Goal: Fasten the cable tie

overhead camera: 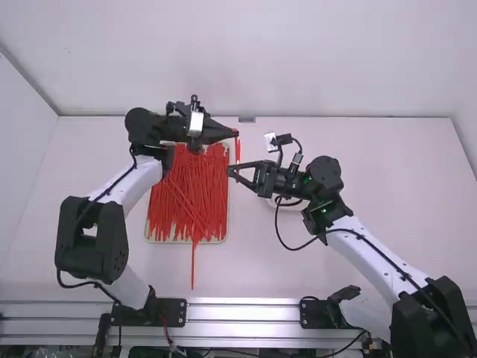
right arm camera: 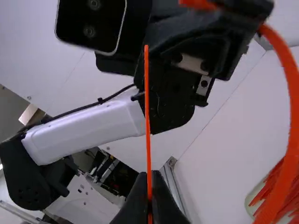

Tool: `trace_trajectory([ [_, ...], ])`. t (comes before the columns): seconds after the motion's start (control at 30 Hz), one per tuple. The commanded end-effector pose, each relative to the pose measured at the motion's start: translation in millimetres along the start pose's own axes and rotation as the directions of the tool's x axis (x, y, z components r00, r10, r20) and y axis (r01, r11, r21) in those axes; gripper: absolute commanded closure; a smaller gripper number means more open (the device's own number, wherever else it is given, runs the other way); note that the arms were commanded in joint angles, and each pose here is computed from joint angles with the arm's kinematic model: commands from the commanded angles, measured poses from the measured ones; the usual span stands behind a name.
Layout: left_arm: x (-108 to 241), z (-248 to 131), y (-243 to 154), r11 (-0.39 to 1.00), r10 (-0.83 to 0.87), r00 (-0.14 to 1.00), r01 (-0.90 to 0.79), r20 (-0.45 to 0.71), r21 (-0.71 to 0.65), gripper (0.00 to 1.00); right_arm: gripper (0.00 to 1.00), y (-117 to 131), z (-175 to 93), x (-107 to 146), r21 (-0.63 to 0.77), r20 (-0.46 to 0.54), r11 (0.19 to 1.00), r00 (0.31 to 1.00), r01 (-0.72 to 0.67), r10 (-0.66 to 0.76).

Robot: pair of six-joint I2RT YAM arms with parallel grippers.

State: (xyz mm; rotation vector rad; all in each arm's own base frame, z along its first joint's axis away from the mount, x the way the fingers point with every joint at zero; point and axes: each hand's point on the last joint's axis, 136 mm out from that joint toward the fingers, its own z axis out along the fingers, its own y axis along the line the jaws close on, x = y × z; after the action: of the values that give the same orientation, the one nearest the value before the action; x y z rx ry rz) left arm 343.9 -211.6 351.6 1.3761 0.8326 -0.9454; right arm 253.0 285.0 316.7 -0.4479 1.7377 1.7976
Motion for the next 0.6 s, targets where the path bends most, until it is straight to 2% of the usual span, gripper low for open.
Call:
trace_trajectory([
  [0.0, 1, -1, -5, 1.0, -0.001, 1.0, 0.001, 0.001, -0.001, 0.99, 1.0, 6, 3, -7, -0.007, 0.024, 1.0, 1.0, 0.009, -0.009],
  [0.27, -12, -2, -15, 0.998, 0.05, 0.998, -0.049, 0.035, -0.037, 0.98, 1.0, -10, 7, -9, 0.026, 0.039, 0.999, 0.999, -0.031, 0.03],
  [0.57, -11, -1, -14, 0.998, 0.039, 0.999, -0.037, 0.038, -0.042, 0.99, 1.0, -3, 21, 0, -0.035, 0.014, 0.999, 0.999, -0.028, 0.028],
])
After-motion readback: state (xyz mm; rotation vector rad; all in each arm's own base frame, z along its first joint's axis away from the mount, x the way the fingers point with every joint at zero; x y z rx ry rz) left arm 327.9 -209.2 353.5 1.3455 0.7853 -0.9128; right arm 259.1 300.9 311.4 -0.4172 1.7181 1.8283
